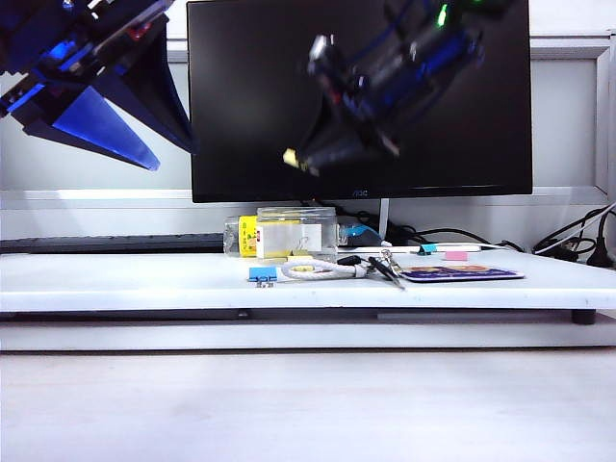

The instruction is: Pick up the clips with the largest number of clips of the same color on the table and place them in a round transparent plastic box.

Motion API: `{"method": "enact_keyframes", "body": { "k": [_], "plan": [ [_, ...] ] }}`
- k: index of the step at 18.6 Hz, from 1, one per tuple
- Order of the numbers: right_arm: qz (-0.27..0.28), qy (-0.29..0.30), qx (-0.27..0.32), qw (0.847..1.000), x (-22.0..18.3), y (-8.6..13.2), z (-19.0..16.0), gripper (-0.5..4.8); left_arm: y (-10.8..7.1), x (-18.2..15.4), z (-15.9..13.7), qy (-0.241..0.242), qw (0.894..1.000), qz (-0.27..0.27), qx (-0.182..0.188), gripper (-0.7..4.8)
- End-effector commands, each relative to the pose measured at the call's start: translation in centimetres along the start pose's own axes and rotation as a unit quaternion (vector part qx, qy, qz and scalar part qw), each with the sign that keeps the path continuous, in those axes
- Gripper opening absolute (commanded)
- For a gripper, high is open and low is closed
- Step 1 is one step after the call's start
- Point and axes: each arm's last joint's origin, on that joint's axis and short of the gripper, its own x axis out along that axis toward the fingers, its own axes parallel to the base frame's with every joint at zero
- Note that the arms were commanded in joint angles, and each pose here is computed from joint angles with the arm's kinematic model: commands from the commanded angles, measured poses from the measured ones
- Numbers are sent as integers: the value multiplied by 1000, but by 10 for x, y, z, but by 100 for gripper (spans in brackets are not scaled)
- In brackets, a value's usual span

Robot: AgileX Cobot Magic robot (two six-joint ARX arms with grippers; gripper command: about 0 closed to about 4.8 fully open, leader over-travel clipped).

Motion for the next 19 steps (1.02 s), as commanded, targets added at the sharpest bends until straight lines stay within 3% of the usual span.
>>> {"method": "enact_keyframes", "body": {
  "k": [1,7,11,15,19],
  "plan": [
    [-3,-10,5,1000,12,-9,-2,72,0,-1,1,-2,1000,0,2,246],
    [-13,-17,0,1000,22,-16,-6,72,0,-1,1,-2,1000,0,2,246],
    [-16,-15,2,1000,25,-17,-8,117,0,-1,1,-2,1000,0,2,246],
    [-20,-8,7,1000,28,-19,-11,117,0,-1,1,-2,1000,0,2,246],
    [13,-6,7,1000,17,-10,-6,118,0,-1,1,-2,1000,0,2,246]
  ]
}}
